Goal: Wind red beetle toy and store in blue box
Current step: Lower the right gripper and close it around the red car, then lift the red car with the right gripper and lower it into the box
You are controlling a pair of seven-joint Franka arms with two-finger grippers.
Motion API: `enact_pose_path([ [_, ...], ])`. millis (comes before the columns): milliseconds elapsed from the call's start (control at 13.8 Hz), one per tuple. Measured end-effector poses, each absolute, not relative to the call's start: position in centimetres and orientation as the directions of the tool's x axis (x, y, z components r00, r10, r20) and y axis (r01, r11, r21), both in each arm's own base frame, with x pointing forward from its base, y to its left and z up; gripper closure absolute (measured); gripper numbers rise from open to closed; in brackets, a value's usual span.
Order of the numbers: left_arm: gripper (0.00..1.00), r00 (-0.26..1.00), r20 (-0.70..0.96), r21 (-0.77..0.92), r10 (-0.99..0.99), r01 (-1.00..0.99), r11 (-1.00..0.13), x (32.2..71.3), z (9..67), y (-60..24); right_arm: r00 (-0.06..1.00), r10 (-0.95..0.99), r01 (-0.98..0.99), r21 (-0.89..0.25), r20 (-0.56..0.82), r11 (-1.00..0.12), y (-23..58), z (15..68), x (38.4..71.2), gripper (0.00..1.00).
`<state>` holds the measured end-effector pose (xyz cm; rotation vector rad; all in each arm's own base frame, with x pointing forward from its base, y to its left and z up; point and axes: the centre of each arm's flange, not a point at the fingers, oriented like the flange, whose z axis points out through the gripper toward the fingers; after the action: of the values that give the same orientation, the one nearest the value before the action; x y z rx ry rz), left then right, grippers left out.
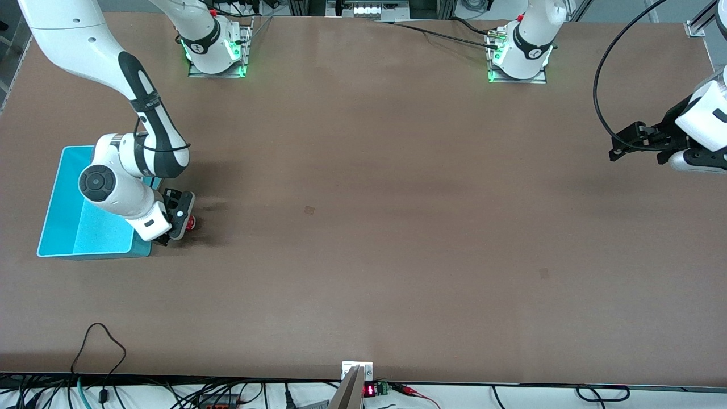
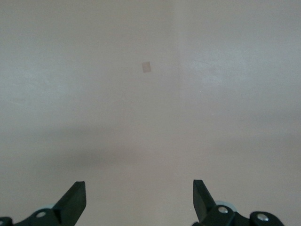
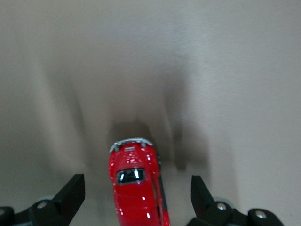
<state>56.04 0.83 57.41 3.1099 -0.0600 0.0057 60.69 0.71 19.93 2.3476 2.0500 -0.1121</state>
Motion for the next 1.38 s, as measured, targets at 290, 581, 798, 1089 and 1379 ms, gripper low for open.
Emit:
enact_pose_path([
  [290, 0.0, 0.999, 0.003, 0.031, -0.038, -0.038, -0.999, 56.0, 57.4, 0.9, 0.096, 0.993, 0.993, -0.065, -0.074, -0.101, 0.3, 17.9, 58.7, 0.0],
  [581, 0.0, 0.999, -0.01, 0.032, -0.037, -0.036, -0.999, 55.9, 57.3, 0.9, 0.068, 0.995, 0.997, -0.042, -0.072, -0.072, -0.1, 17.8, 58.7, 0.16],
  [798, 0.0, 0.999, -0.012, 0.032, -0.033, -0.032, -0.999, 55.9, 57.3, 1.2, 0.049, 0.996, 0.999, -0.016, -0.069, -0.05, -0.1, 18.3, 59.0, 0.48],
  [1089, 0.0, 0.999, -0.012, 0.032, -0.033, -0.033, -0.999, 55.9, 57.3, 1.1, 0.053, 0.997, 0.998, 0.03, -0.059, -0.051, 0.6, 19.9, 60.2, 0.5],
  [1379, 0.0, 0.999, -0.012, 0.032, -0.034, -0.033, -0.999, 55.9, 57.3, 1.1, 0.24, 0.97, 0.956, 0.163, 0.041, -0.243, 1.3, 27.4, 63.1, 0.5],
])
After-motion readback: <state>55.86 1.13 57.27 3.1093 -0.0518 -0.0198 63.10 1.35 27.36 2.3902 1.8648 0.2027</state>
